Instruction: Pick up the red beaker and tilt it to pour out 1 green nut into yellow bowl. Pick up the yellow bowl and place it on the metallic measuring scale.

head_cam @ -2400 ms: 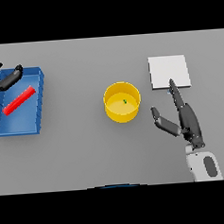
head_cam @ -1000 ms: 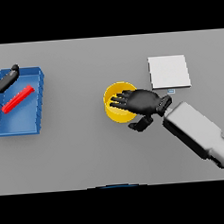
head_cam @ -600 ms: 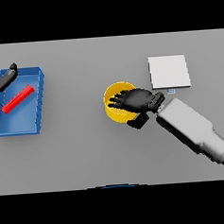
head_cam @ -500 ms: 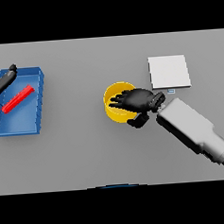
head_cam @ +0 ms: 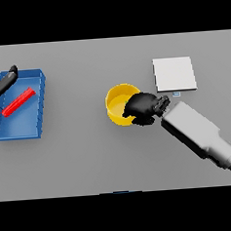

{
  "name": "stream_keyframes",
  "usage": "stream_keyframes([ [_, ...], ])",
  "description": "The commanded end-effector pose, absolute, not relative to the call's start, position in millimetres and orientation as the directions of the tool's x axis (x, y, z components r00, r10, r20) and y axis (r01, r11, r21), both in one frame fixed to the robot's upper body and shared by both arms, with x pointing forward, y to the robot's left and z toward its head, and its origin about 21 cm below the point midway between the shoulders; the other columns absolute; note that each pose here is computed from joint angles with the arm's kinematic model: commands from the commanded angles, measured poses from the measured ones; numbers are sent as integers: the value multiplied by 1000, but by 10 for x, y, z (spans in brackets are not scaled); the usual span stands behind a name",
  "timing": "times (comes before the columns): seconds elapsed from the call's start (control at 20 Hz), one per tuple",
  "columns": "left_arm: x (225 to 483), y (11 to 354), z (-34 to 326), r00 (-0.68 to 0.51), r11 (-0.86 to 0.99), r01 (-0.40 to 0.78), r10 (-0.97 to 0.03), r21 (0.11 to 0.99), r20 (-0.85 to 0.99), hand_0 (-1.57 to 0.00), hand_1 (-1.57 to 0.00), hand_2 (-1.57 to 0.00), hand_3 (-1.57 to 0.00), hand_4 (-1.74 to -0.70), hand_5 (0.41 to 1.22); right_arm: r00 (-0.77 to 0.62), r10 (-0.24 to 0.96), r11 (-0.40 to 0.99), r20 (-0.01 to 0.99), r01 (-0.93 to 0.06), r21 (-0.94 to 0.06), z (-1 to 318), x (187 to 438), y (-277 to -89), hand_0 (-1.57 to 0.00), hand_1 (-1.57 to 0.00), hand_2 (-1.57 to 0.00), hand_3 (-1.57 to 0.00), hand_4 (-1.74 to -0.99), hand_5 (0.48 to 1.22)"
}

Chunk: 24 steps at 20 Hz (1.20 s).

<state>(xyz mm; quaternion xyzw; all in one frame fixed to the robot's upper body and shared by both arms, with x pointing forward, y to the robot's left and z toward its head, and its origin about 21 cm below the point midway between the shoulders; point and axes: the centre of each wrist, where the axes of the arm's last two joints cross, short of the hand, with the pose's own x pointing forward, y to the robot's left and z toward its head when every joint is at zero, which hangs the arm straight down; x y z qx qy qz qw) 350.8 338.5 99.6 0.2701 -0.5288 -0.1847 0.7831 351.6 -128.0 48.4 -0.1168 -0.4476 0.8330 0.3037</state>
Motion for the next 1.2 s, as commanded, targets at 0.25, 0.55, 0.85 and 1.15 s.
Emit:
stream_keyframes([
  [0.25, 3506, 3364, 1019, 372, 784, 15, -581, 621, 724, 1, 1, 1, 1, -719, 695, -786, 613, -393, 76, -387, -834, 499, 3541, -1291, -1500, -1496, -1309, -1254, -1714, 1202],
  [0.55, 3489, 3402, 987, 387, 788, 5, -569, 615, 725, 1, 1, 1, 1, -723, 694, -754, 651, -343, 89, -397, -851, 791, 3593, -1413, -1553, -1551, -1344, -1317, -1734, 1216],
  [0.85, 3504, 3368, 1005, 377, 776, 24, -591, 631, 713, 1, 1, 1, 1, -714, 686, -703, 710, -291, 38, -341, -894, 1161, 3595, -1611, -1566, -1566, -1455, -1180, -1739, 1220],
  [1.15, 3487, 3372, 1032, 387, 774, 10, -587, 633, 712, 1, 1, 1, 1, -723, 698, -662, 749, -271, 10, -321, -908, 1278, 3532, -1741, -1565, -1570, -1513, -1155, -1741, 1220],
])
